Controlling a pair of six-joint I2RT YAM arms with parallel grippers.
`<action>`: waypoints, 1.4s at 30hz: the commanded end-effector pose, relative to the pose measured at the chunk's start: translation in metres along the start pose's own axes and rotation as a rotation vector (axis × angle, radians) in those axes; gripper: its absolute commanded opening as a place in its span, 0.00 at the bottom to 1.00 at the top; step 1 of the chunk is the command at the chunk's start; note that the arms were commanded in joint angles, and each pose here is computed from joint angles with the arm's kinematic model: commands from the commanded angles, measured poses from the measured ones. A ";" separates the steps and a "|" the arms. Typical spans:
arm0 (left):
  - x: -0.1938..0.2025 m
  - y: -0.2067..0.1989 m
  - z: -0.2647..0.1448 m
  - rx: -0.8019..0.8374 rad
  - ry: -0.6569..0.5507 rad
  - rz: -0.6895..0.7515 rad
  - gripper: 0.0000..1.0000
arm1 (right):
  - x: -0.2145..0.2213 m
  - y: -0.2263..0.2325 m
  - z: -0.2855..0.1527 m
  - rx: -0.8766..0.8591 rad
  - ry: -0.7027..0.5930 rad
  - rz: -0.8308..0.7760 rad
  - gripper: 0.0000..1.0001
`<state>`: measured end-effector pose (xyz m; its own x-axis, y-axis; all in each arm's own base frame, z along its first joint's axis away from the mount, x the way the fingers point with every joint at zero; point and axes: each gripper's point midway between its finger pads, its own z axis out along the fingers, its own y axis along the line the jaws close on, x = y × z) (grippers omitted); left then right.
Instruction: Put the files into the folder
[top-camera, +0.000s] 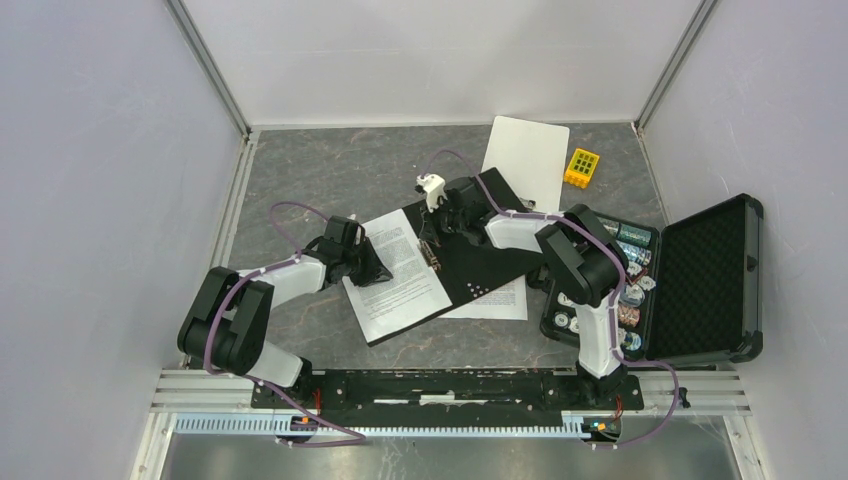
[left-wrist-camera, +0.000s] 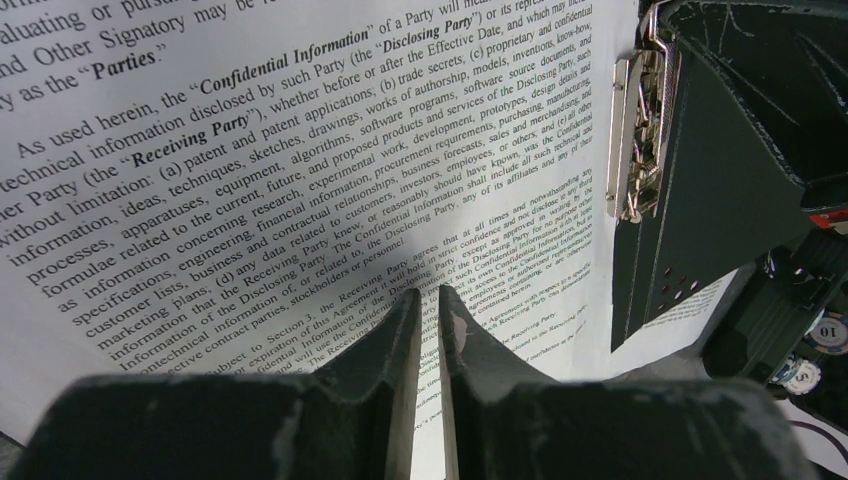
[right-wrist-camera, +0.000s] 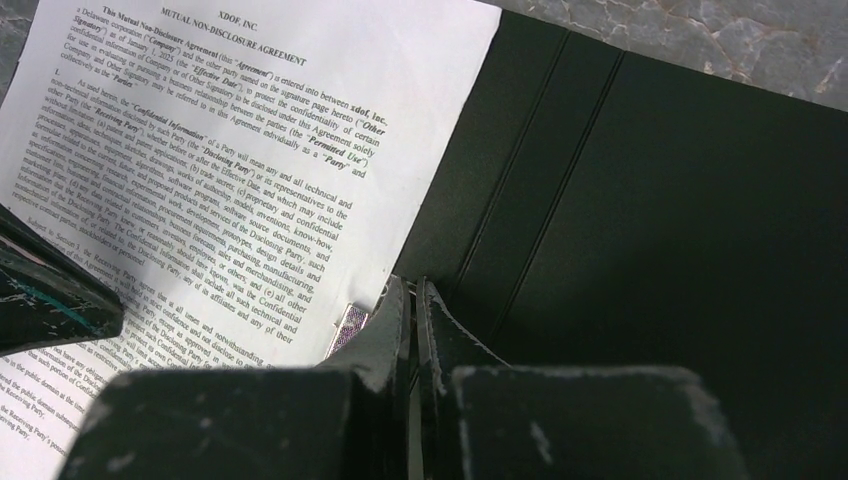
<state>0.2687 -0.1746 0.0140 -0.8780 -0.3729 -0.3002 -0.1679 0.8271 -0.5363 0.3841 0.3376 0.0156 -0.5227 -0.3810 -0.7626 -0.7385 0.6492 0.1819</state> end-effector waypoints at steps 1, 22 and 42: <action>0.036 0.068 0.003 -0.269 0.085 -0.005 0.21 | 0.159 -0.083 -0.064 0.391 0.525 0.038 0.02; 0.012 0.022 -0.005 -0.108 0.033 0.002 0.27 | 0.021 -0.047 -0.068 0.143 0.136 -0.007 0.23; -0.019 -0.001 -0.079 -0.083 -0.151 0.166 1.00 | -0.003 -0.151 -0.145 0.181 0.123 0.127 0.98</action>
<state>0.2669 -0.1516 0.1148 -0.7837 -0.3393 -0.5203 -0.0465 0.8673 -0.4956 0.4272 0.1482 0.0821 -0.6530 -0.3225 -0.6853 -0.5266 0.8437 0.1047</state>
